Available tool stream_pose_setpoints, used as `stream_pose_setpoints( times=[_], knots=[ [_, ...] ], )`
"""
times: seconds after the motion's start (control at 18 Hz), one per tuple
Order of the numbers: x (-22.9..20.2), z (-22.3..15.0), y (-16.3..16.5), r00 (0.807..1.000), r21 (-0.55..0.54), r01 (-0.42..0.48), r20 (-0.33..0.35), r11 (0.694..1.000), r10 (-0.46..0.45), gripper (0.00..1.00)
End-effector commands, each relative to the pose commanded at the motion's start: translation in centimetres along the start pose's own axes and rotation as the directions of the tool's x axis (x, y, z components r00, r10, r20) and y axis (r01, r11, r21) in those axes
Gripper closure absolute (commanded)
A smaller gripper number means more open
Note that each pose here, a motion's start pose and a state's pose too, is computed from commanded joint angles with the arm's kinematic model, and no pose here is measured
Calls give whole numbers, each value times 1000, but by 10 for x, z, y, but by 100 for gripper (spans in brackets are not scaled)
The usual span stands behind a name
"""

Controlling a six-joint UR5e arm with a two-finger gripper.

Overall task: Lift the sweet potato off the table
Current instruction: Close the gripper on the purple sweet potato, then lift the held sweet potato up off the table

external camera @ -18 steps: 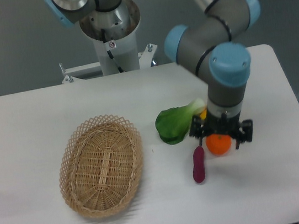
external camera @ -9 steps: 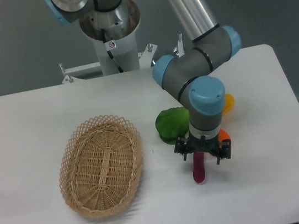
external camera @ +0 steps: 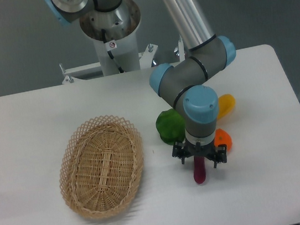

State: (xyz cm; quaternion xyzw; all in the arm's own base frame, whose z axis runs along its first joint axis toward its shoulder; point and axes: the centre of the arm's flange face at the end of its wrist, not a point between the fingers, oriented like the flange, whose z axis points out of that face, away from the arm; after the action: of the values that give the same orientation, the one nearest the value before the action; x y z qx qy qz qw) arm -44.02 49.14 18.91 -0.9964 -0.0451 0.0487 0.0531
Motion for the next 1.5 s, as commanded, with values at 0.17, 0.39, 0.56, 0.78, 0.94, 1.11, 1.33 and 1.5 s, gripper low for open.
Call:
stream_pose_setpoints(
  times=[0.17, 0.39, 0.56, 0.78, 0.94, 1.11, 1.33, 1.5],
  knots=[
    [-1, -1, 0, 1000, 0, -8, 4, 1000, 8, 68],
    [-3, -4, -2, 1000, 5, -12, 10, 1000, 12, 76],
    [-6, -9, -5, 999, 13, -34, 21, 999, 34, 76],
    [-17, -41, -14, 996, 49, -60, 65, 997, 57, 76],
    [-25, -78, -23, 993, 92, -63, 106, 994, 54, 76],
    [-25, -109, -23, 990, 131, -74, 132, 989, 57, 76],
    [-18, -157, -21, 990, 206, -83, 131, 975, 56, 76],
    [-25, -190, -13, 991, 207, -84, 115, 975, 61, 76]
  ],
)
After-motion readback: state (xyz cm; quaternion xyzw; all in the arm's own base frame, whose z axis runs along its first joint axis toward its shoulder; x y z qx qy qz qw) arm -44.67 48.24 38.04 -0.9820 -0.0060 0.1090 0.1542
